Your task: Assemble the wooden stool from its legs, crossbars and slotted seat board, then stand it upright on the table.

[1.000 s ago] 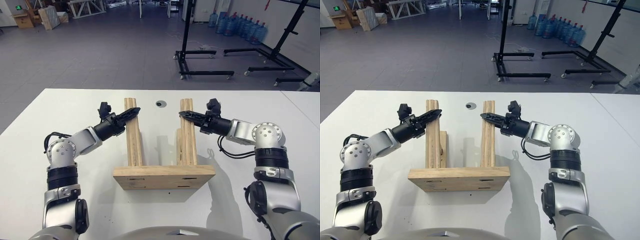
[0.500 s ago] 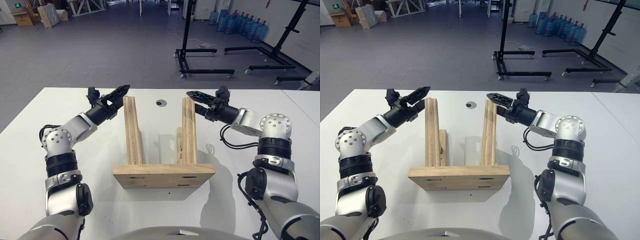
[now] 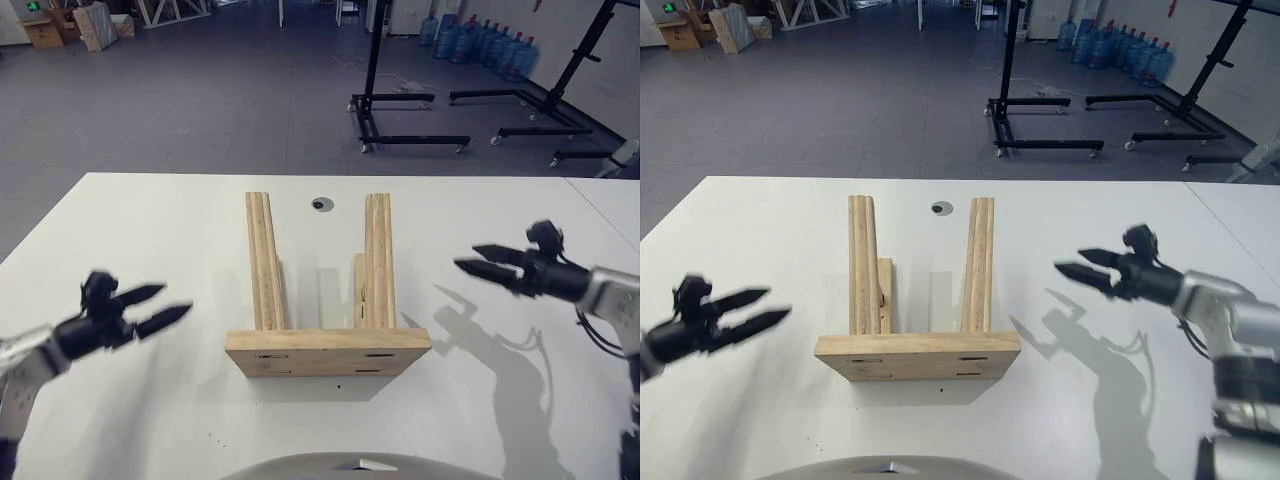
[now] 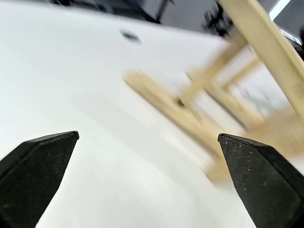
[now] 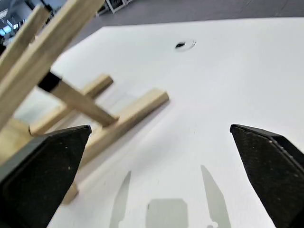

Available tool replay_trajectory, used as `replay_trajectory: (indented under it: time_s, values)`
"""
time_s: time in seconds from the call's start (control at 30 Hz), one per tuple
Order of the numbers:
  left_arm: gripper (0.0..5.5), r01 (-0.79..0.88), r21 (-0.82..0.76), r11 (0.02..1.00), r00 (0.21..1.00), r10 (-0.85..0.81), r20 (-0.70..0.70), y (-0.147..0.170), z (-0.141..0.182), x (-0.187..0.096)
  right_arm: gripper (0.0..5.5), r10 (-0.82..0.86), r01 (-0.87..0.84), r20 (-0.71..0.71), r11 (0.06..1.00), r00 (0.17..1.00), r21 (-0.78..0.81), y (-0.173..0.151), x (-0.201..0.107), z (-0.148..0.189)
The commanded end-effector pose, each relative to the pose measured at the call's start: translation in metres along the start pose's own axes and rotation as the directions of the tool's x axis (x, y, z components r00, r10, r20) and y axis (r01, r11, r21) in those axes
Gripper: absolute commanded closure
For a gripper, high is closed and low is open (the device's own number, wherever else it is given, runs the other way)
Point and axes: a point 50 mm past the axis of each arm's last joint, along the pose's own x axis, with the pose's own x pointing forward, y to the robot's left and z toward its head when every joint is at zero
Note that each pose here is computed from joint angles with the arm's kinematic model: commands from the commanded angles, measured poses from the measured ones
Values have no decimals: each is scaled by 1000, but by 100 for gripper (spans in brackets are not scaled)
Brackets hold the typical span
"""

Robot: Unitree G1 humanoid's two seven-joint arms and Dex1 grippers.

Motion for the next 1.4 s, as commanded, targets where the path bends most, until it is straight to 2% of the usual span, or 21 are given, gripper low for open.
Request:
replay_trajectory:
  time_s: [0.03,0.1,0.2,0.37,0.6,0.83,0.87,1.17,1.4]
  values:
    - [12,241,105,965,964,-226,-141,-38,6,-9,10,233,-253,-177,962,956,-101,30,-26,-23]
    - [12,242,154,958,967,-225,-121,-36,10,5,10,282,-296,-144,952,948,-82,33,-16,-28]
    - [12,155,205,966,988,-153,-27,-24,17,29,10,310,-318,-97,945,946,-80,39,12,-34]
    - [12,214,212,953,975,-221,8,-36,17,57,10,381,-383,-39,920,924,-78,58,44,-35]
    - [12,271,198,942,961,-278,8,-45,9,79,10,418,-418,-5,907,908,-61,73,77,-38]
    - [12,207,257,944,977,-212,-9,-36,-8,96,10,407,-405,11,912,913,-70,78,97,-43]
    - [30,203,261,944,978,-208,-11,-34,-10,98,10,408,-407,13,911,913,-68,79,98,-44]
    - [187,210,280,937,973,-227,31,-35,-6,106,196,440,-439,14,897,898,-53,83,99,-47]
    - [287,229,191,954,972,-234,3,-29,7,100,326,445,-445,55,895,894,-19,81,98,-44]
